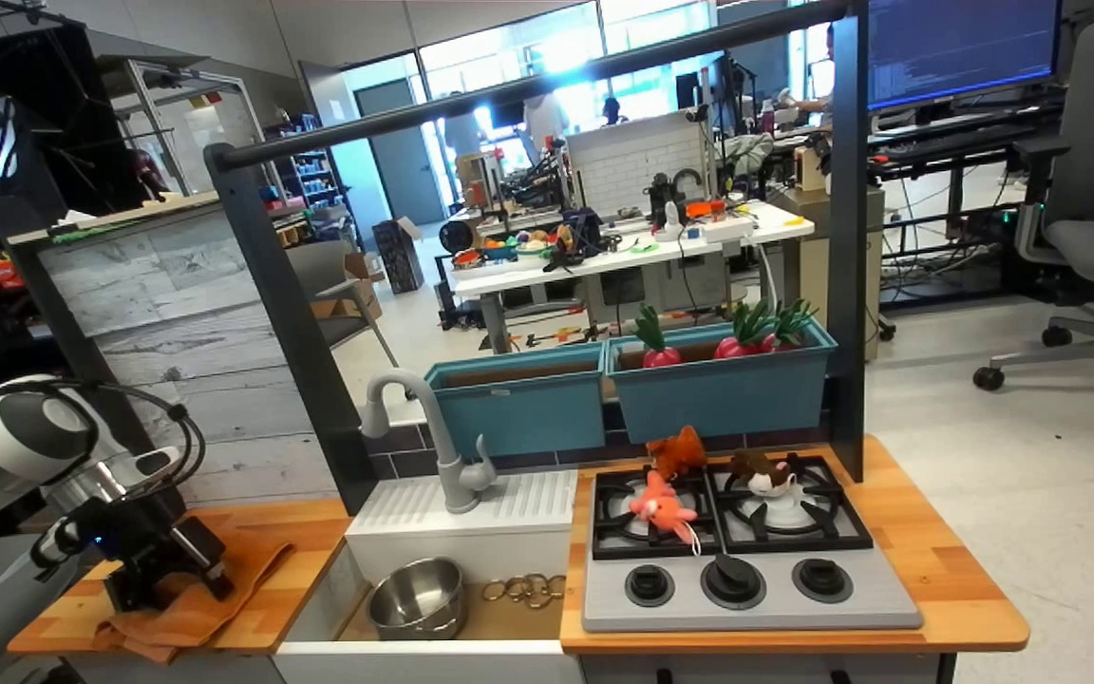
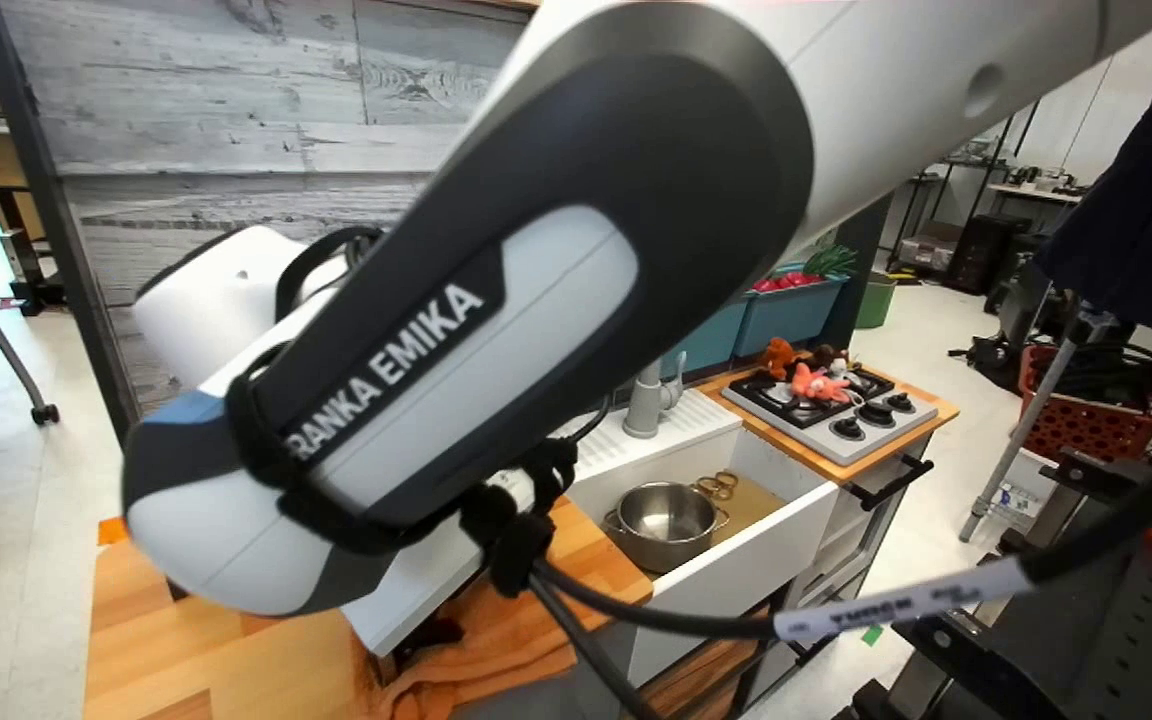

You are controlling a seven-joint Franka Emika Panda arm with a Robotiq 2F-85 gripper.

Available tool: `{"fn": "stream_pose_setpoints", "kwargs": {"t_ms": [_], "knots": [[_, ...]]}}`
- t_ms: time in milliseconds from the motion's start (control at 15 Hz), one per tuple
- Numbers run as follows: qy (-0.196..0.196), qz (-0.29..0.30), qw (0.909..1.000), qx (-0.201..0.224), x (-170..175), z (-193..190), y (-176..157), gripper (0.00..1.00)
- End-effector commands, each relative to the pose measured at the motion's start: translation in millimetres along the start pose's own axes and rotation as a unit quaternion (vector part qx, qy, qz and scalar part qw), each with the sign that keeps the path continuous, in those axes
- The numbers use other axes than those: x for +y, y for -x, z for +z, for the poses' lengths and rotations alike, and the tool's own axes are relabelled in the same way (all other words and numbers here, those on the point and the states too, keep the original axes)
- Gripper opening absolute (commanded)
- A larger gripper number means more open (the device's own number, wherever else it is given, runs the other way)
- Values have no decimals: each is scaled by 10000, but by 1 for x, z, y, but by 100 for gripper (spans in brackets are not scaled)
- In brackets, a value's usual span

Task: Use the towel to wipe the table, then put the dolls in the silver pot one at a time

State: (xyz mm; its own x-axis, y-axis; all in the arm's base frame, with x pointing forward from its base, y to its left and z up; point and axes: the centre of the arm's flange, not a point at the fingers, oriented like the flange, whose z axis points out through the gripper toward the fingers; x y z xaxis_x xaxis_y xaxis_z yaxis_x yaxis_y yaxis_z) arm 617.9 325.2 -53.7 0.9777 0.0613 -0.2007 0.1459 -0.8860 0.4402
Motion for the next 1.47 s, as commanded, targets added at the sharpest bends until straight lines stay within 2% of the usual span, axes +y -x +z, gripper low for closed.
{"fn": "stream_pose_setpoints", "kwargs": {"t_ms": [0, 200, 267, 400, 467, 733, 1000, 1133, 1400], "knots": [[328, 446, 9957, -743, 43, 74, -6, 100], [44, 836, 9910, -1041, 79, 79, -18, 100], [-100, 968, 9905, -968, 85, 81, -23, 100], [-628, 1048, 9903, -662, 73, 81, -25, 100], [-837, 1004, 9909, -331, 59, 76, -23, 100], [-1434, 744, 9861, 387, -8, 34, -15, 100], [-2123, 323, 9698, 1158, -82, -3, 1, 100], [-2223, 131, 9652, 1373, -101, -12, 12, 100], [-1800, 25, 9721, 1503, -89, -35, 24, 100]]}}
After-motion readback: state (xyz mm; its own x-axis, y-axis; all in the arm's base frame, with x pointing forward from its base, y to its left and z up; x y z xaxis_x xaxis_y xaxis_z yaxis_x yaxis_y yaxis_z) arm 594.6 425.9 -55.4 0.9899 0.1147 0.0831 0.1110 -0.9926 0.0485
